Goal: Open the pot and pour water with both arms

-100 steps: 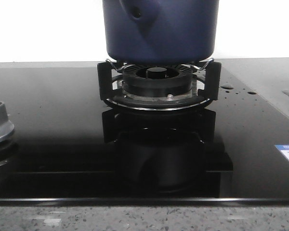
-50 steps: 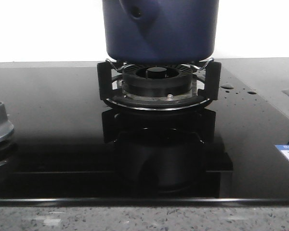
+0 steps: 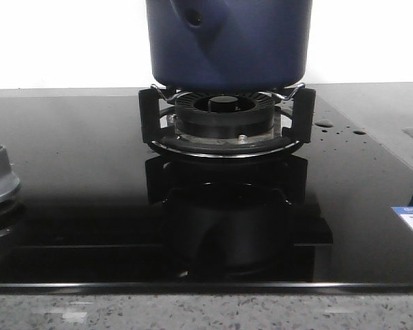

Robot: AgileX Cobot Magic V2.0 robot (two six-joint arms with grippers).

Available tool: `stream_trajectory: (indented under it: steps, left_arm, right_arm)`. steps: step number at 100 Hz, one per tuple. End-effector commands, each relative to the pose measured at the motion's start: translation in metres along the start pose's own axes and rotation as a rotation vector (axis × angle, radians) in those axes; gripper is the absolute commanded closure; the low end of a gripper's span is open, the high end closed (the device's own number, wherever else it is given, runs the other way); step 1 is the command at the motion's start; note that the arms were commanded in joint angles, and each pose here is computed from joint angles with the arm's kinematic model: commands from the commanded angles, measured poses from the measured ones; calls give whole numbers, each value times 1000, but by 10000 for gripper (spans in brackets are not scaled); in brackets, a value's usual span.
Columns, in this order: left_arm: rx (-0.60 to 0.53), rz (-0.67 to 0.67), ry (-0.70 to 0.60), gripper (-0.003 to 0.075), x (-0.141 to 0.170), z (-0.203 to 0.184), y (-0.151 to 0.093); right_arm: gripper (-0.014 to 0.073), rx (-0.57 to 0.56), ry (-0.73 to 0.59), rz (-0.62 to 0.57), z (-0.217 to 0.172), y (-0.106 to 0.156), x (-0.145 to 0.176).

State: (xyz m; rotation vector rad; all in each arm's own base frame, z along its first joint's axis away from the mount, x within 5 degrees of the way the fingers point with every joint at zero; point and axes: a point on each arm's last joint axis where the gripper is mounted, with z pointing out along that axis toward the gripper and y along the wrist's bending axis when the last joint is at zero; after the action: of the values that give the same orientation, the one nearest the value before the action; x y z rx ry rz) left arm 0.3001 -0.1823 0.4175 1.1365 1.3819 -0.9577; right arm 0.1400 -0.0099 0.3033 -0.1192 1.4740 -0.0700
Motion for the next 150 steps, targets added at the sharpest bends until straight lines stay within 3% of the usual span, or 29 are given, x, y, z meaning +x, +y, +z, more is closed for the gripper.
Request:
stream_trajectory:
  steps: [1,7,14,21,31,98,104,124,150]
  left_arm:
    - [10,1,-126,530,-24,1,-7]
    - [23,-12,-122,530,-17,9,-4]
    - [37,-13,-110,530,-9,18,-1]
    - [44,-33,-97,530,-1,28,2]
    - [40,-63,-79,530,11,38,8]
    - [-20,-67,-67,526,25,46,22]
    - [-36,-67,-65,490,25,46,23]
    - [-53,-71,-67,201,25,46,25]
    - [-12,-78,-155,185,4,35,14]
  right_arm:
    - [-50,-26,-116,-17,-10,5,-21]
    - [-17,-23,-136,-24,-18,8,-26]
    - [95,-15,-152,-29,-27,10,-29]
    - [300,1,-156,-21,-35,10,-32]
    - [671,24,-164,-23,-46,10,-34]
    - [659,62,-184,-15,-59,9,-37]
    - [659,60,-186,-13,-59,9,-37]
    - [659,56,-191,-4,-59,9,-38]
    - [659,59,-187,-4,-59,9,-38]
